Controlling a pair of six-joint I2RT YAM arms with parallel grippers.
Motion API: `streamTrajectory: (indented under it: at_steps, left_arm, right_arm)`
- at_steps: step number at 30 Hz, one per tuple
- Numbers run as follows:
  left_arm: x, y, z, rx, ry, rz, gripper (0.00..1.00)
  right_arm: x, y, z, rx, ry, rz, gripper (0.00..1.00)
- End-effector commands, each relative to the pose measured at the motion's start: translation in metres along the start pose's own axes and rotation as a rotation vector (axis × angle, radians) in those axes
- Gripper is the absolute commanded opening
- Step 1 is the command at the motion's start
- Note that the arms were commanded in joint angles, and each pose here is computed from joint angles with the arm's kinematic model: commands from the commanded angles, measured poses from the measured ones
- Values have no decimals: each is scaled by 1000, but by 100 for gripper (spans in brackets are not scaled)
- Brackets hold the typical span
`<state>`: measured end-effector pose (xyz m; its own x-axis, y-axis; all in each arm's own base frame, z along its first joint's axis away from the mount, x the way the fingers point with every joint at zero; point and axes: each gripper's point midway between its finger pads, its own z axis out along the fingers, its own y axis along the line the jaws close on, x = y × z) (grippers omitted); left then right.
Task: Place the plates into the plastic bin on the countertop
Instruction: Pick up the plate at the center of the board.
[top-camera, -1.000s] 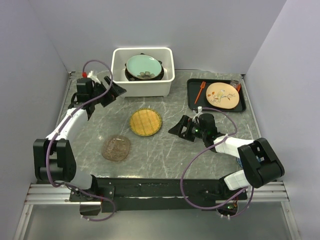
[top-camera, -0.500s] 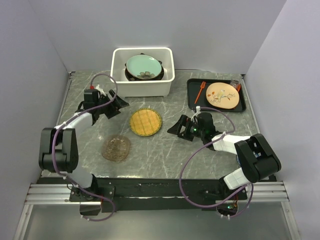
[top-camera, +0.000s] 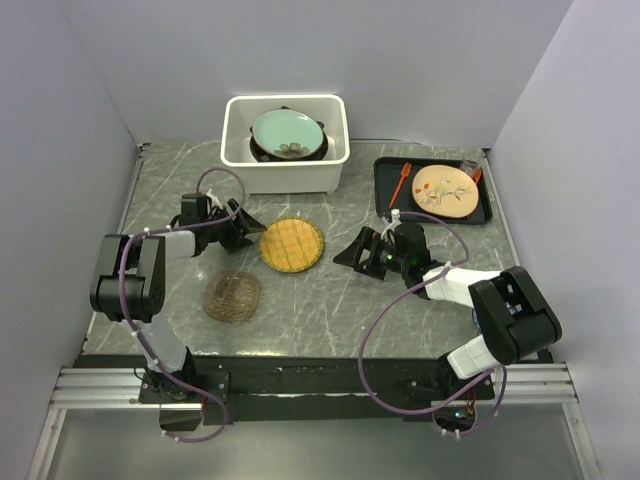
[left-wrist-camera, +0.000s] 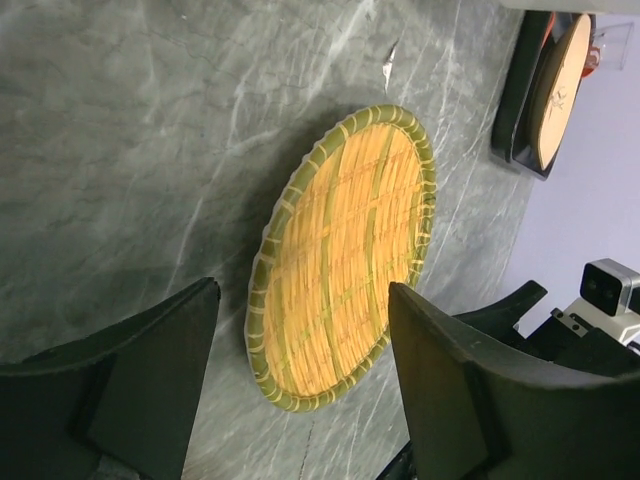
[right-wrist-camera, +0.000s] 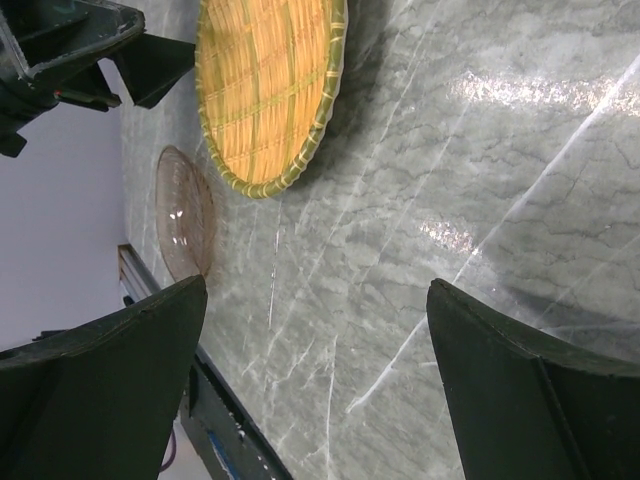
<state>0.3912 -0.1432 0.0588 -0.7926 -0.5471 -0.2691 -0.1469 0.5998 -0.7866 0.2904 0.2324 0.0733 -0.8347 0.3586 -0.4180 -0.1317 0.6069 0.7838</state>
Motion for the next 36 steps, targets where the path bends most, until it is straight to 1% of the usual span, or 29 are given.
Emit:
streamTrajectory:
  at_steps: [1, 9, 14, 17, 18, 20, 23, 24, 26, 27, 28, 30, 36]
  left_arm:
    - [5, -9, 7, 43, 12, 37, 72]
    - [20, -2, 21, 31, 60, 28, 63]
    - [28, 9, 25, 14, 75, 20, 60]
    - [33, 17, 28, 6, 87, 10, 54]
    - [35, 20, 30, 3, 93, 4, 50]
    - [38, 23, 31, 1, 96, 3, 46]
    - [39, 27, 33, -5, 100, 3, 31]
    - [39, 27, 33, -4, 104, 3, 22]
    - [40, 27, 34, -2, 108, 2, 15]
    - [40, 26, 33, 2, 109, 4, 7]
    - [39, 25, 34, 3, 108, 5, 4]
    - [38, 24, 33, 4, 107, 4, 1]
    - [30, 9, 26, 24, 83, 23, 1]
  right_arm:
    - [-8, 12, 4, -38, -14, -21, 97]
    - [-9, 13, 2, -37, -20, -24, 97]
    - [-9, 13, 1, -33, -22, -27, 97]
    - [-9, 13, 1, -34, -21, -29, 98]
    - [-9, 14, 1, -35, -22, -30, 97]
    - [-9, 13, 1, -33, -20, -27, 97]
    - [-10, 15, 0, -36, -22, -30, 97]
    - [-10, 15, 0, -35, -22, -28, 97]
    - [-9, 14, 1, -35, -19, -28, 97]
    - [-10, 14, 0, -34, -23, -26, 97]
    - [-10, 15, 1, -35, -22, -28, 97]
    - [-10, 15, 0, -36, -22, -31, 97]
    - [-10, 14, 1, -31, -22, -27, 97]
